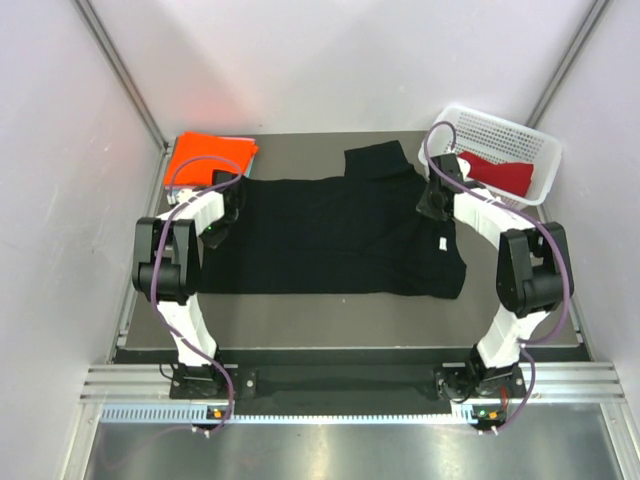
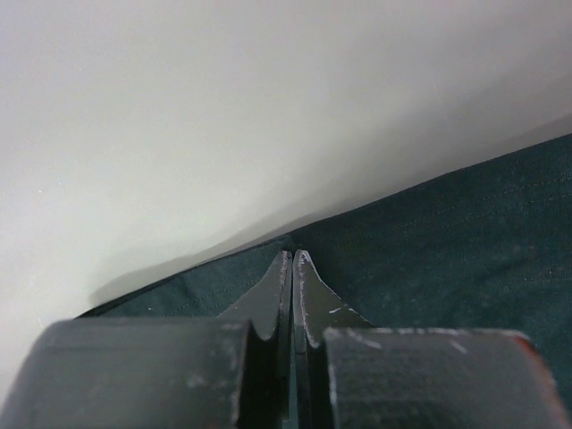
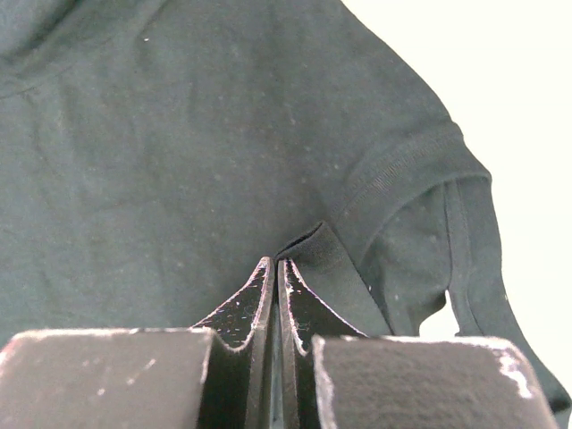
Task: Fold and stack the t-shirts
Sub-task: Fold the tshirt
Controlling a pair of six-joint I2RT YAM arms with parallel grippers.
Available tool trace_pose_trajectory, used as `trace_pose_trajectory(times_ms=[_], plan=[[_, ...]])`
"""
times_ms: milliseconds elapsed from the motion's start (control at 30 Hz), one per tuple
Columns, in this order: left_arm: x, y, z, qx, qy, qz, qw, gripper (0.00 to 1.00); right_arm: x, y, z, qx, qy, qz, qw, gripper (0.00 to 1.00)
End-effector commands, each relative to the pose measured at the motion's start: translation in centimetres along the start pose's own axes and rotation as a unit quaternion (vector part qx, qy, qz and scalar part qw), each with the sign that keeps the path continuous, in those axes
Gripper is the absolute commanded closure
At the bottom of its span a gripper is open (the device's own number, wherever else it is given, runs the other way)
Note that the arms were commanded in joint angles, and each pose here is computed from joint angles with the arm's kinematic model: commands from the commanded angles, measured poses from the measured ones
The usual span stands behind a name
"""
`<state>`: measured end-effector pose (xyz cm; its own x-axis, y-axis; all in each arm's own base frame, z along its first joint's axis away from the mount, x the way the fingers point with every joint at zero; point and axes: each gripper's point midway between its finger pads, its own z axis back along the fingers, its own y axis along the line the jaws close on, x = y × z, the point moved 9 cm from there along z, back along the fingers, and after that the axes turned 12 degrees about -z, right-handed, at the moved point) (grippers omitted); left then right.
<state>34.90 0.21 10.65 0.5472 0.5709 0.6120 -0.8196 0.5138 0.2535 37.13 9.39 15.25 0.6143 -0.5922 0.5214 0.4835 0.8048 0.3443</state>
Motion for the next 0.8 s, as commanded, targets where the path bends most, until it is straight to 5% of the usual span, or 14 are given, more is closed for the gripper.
trace_pose_trajectory(times_ms=[0, 767], plan=[[1.0, -0.2, 0.3, 0.013, -0.023, 0.014, 1.0, 1.0, 1.4, 1.8, -0.1, 0.042, -0.03, 0.025, 0.998, 1.0], [-0.3, -1.0, 0.7, 0.005, -0.021, -0.007, 1.0, 0.99, 1.4, 5.9, -0.3, 0.145, 0.018, 0.152, 0.978, 1.0]])
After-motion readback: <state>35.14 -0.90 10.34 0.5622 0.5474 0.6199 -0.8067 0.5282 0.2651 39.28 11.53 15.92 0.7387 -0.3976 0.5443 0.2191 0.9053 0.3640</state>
